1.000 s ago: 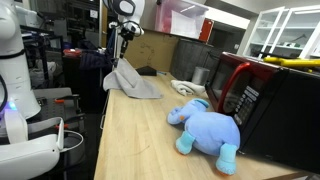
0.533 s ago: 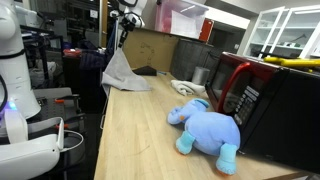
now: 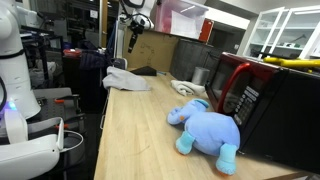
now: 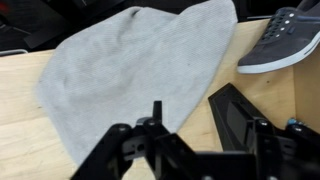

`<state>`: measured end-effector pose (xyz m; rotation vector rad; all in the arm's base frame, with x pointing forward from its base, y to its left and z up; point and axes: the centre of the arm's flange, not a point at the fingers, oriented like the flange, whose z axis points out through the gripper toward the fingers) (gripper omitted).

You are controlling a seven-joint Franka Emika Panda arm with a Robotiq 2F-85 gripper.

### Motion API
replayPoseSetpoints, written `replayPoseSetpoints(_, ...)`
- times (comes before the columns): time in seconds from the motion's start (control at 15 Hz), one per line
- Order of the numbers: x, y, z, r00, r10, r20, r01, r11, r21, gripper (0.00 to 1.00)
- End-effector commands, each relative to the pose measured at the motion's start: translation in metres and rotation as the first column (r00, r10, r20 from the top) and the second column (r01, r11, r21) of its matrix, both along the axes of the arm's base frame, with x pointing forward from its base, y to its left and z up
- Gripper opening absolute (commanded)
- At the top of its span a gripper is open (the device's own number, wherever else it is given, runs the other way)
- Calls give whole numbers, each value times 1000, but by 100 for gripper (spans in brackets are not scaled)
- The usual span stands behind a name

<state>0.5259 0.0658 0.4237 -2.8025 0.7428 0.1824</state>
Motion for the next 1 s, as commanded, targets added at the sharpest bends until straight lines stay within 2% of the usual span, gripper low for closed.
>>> replayPoseSetpoints(0.0,3,-31,-33,998,66,-5,-66,996,-66,100)
replayPoseSetpoints(0.07,5,-39,-46,995,100,-7,-100,990,-97,100)
replayPoseSetpoints(0.33,22,-62,-84,974,226,3,-223,965,-139,100)
replayPoseSetpoints(0.6,38,-71,-115,939,342,24,-333,927,-173,100)
replayPoseSetpoints(0.93,58,-76,-145,908,416,49,-393,888,-239,100)
